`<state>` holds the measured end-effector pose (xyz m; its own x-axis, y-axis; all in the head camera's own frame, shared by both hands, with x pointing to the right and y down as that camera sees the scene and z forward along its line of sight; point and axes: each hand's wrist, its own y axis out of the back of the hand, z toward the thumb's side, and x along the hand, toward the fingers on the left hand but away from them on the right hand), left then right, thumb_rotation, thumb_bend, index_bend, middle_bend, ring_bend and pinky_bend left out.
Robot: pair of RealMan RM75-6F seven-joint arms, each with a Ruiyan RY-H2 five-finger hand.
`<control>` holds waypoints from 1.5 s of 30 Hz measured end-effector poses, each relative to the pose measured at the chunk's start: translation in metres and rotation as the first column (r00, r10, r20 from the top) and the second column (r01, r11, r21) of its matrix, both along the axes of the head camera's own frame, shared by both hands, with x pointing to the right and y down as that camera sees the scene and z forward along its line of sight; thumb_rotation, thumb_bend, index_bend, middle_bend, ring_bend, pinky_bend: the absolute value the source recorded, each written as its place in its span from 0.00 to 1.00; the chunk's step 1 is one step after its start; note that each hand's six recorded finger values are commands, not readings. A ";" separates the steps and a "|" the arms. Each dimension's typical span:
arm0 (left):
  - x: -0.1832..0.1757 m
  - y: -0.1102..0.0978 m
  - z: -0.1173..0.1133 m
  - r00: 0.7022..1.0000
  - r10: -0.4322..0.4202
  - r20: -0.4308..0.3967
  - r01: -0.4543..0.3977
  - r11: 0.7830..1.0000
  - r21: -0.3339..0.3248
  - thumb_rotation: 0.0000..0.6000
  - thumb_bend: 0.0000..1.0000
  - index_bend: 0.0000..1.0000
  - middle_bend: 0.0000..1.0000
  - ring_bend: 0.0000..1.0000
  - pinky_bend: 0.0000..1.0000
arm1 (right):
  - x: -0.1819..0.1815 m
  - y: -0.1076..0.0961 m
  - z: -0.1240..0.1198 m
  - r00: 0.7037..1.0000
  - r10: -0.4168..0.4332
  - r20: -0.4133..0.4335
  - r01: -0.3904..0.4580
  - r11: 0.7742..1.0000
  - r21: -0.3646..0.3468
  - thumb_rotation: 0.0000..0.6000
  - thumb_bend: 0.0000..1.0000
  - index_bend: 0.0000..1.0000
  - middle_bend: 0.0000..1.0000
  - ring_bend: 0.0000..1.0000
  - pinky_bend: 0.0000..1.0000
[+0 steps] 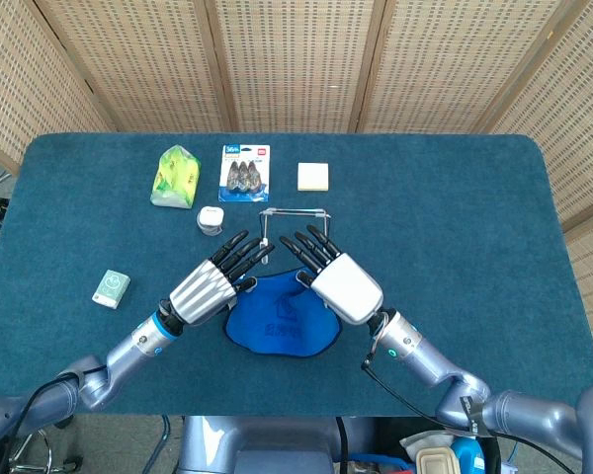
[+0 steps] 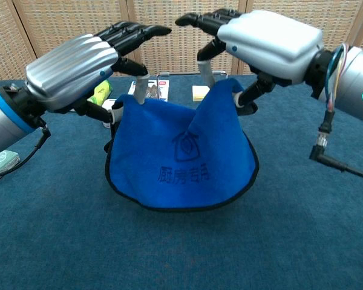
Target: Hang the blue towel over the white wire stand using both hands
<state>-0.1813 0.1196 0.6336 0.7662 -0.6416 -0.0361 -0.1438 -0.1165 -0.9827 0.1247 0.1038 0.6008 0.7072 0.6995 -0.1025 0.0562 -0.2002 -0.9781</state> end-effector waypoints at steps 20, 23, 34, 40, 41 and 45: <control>0.040 -0.073 -0.051 0.988 -0.136 -0.072 0.142 0.986 0.086 1.00 0.52 0.85 0.00 0.00 0.00 | -0.010 -0.086 -0.046 0.988 0.151 0.008 -0.151 0.988 0.020 1.00 0.47 0.58 0.02 0.00 0.00; 0.039 -0.091 -0.056 0.982 -0.173 -0.079 0.179 0.980 0.088 1.00 0.52 0.85 0.00 0.00 0.00 | -0.013 -0.098 -0.049 0.986 0.169 0.007 -0.169 0.986 0.018 1.00 0.47 0.58 0.02 0.00 0.00; 0.031 -0.127 -0.046 0.968 -0.245 -0.054 0.249 0.965 0.079 1.00 0.52 0.85 0.00 0.00 0.00 | -0.011 -0.121 -0.033 0.973 0.229 -0.029 -0.230 0.973 -0.006 1.00 0.47 0.58 0.02 0.00 0.00; 0.029 -0.136 -0.031 0.960 -0.277 -0.036 0.278 0.959 0.047 1.00 0.52 0.85 0.00 0.00 0.00 | -0.009 -0.128 -0.021 0.965 0.256 -0.046 -0.258 0.966 -0.021 1.00 0.47 0.58 0.02 0.00 0.00; 0.030 -0.137 -0.028 0.959 -0.280 -0.033 0.282 0.959 0.040 1.00 0.52 0.85 0.00 0.00 0.00 | -0.009 -0.129 -0.018 0.964 0.263 -0.049 -0.264 0.964 -0.025 1.00 0.47 0.58 0.02 0.00 0.00; 0.033 -0.139 -0.017 0.957 -0.290 -0.021 0.290 0.957 0.012 1.00 0.52 0.85 0.00 0.00 0.00 | -0.006 -0.132 -0.008 0.958 0.280 -0.059 -0.283 0.958 -0.045 1.00 0.47 0.58 0.02 0.00 0.00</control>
<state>-0.1479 -0.0196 0.6171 0.5463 -0.8354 -0.0597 -0.1873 -0.0524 -0.9809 0.1187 -0.0280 0.5923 0.4750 0.8623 -0.1756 0.0673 -0.2345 -0.9698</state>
